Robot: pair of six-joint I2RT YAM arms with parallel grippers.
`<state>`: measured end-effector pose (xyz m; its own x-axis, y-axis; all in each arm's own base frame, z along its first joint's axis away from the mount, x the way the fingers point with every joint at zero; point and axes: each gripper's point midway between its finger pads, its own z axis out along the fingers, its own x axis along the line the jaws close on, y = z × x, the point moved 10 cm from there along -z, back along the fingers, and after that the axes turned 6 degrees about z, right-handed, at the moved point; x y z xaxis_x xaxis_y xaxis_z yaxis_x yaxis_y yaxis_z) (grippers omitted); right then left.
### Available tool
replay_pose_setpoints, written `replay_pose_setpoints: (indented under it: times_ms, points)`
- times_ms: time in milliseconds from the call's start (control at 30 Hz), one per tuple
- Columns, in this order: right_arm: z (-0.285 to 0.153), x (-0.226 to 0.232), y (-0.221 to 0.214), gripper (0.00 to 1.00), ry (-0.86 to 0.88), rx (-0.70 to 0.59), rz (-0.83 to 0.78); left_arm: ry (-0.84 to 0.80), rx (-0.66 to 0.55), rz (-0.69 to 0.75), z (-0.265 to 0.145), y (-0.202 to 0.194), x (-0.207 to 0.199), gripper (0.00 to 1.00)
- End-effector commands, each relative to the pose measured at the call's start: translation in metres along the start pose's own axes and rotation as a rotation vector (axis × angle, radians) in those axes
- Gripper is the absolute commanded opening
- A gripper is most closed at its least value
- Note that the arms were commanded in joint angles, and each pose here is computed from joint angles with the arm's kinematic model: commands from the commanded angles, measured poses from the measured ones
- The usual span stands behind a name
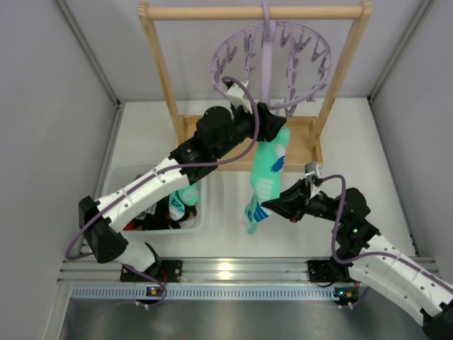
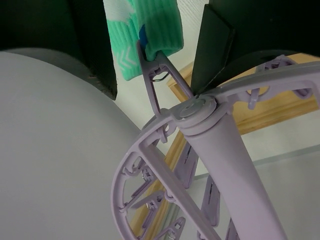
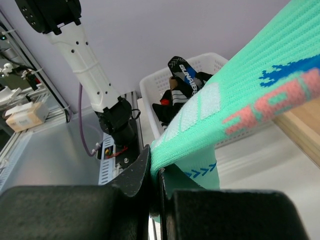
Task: Remove the socks clipped to the hanger
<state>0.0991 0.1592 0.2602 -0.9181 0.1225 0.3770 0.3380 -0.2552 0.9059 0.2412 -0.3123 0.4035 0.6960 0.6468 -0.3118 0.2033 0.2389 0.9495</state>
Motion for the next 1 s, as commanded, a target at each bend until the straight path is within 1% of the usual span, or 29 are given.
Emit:
replay_pose_setpoints:
  times_ms: [0, 33, 67, 100, 200, 267, 367, 433, 567, 633, 667, 800, 967]
  points:
    - [0.0, 0.008, 0.0, 0.0, 0.086, -0.003, -0.03, -0.019, -0.164, 0.002, 0.004, 0.025, -0.004, 0.63]
    - [0.0, 0.008, 0.0, 0.0, 0.088, -0.002, -0.031, -0.02, -0.167, 0.002, 0.004, 0.026, -0.004, 0.63]
    - [0.0, 0.009, 0.0, 0.0, 0.09, -0.003, -0.033, -0.013, -0.169, 0.002, 0.005, 0.025, -0.003, 0.6]
    - [0.0, 0.008, -0.001, 0.0, 0.088, -0.003, -0.034, -0.008, -0.169, 0.001, 0.006, 0.025, -0.003, 0.53]
    - [-0.001, 0.008, -0.003, 0.0, 0.091, 0.004, -0.032, 0.003, -0.173, 0.005, 0.007, 0.025, -0.002, 0.49]
    - [-0.001, 0.007, -0.006, 0.0, 0.088, 0.009, -0.03, 0.005, -0.175, 0.006, 0.007, 0.026, -0.002, 0.42]
    - [-0.002, 0.007, -0.007, 0.0, 0.086, 0.011, -0.029, 0.007, -0.175, 0.005, 0.009, 0.026, -0.002, 0.35]
    - [-0.003, 0.007, -0.007, 0.0, 0.085, 0.01, -0.032, 0.007, -0.169, 0.007, 0.01, 0.024, -0.001, 0.28]
    - [-0.004, 0.006, -0.008, 0.0, 0.074, 0.011, -0.04, 0.013, -0.167, 0.01, 0.011, 0.023, 0.0, 0.19]
    - [-0.005, 0.006, -0.009, 0.0, 0.064, 0.015, -0.041, 0.021, -0.165, 0.005, 0.01, 0.021, 0.001, 0.17]
    - [-0.006, 0.006, -0.01, 0.0, 0.06, 0.015, -0.041, 0.022, -0.169, 0.005, 0.01, 0.022, 0.001, 0.14]
    - [-0.007, 0.006, -0.01, 0.0, 0.048, 0.024, -0.04, 0.042, -0.17, 0.002, 0.01, 0.021, 0.002, 0.13]
    - [-0.012, 0.004, -0.017, 0.0, 0.02, 0.053, -0.035, 0.058, -0.172, 0.007, 0.009, 0.02, 0.004, 0.1]
